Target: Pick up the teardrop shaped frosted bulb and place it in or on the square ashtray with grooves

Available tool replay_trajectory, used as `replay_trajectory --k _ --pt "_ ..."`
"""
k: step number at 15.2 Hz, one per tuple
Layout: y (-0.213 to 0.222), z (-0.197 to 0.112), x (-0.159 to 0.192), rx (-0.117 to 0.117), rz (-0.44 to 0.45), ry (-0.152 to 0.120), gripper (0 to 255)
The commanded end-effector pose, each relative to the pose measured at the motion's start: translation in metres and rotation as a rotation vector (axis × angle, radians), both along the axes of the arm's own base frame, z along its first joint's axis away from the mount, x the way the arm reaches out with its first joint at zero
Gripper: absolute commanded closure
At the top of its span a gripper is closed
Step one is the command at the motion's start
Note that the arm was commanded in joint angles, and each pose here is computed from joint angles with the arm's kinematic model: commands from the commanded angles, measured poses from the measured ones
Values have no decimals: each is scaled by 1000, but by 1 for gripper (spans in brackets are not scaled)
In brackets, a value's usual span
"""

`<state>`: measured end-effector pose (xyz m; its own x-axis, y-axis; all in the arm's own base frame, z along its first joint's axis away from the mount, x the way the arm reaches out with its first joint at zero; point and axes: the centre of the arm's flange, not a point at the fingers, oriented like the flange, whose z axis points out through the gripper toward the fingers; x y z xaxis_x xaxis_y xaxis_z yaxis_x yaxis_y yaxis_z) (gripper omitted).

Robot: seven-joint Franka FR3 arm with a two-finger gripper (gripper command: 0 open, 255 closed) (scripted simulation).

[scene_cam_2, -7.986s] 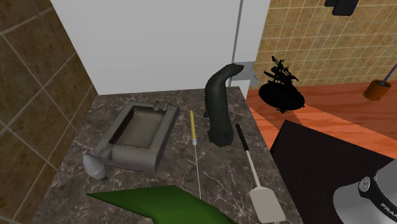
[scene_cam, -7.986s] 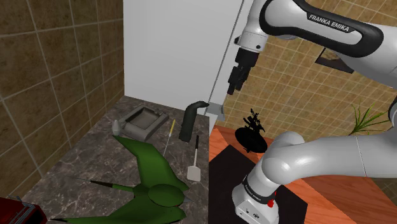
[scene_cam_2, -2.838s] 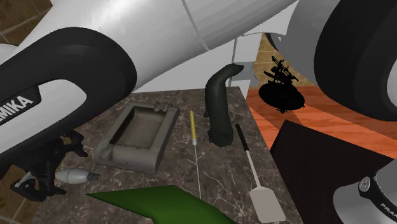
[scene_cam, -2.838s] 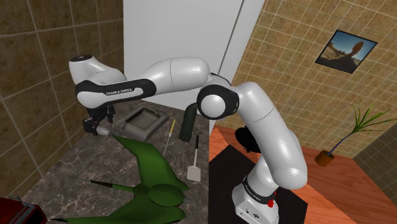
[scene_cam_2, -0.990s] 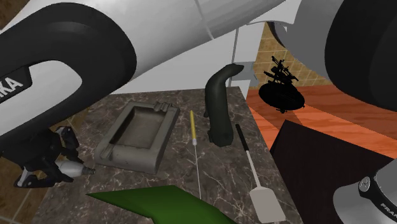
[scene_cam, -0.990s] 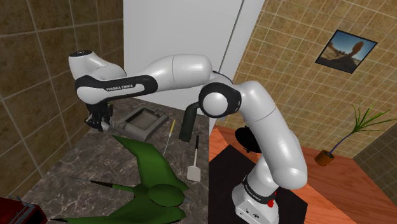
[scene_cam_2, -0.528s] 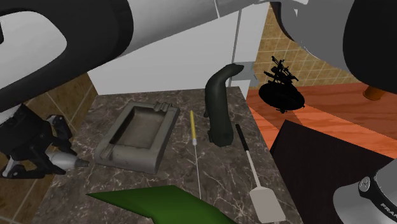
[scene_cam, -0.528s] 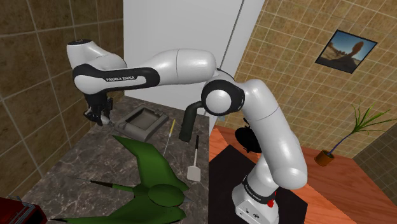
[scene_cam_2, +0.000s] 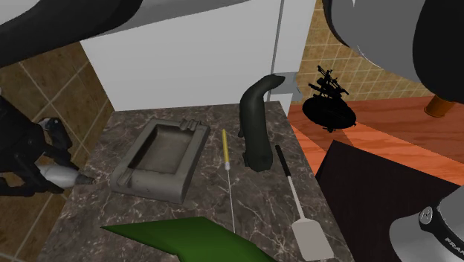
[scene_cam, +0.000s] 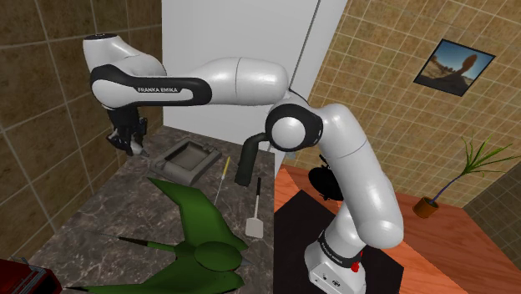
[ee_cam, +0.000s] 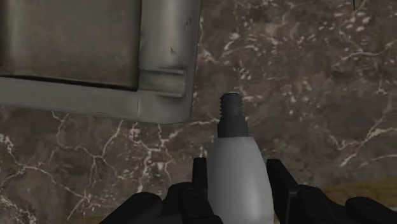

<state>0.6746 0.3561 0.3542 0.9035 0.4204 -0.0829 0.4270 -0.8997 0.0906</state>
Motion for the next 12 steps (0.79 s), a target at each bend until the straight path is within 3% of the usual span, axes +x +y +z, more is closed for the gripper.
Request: replay_trajectory --k 1,12 --pt "-13 4 -3 0 0 0 255" --pt "-156 7 -29 0 0 0 255"
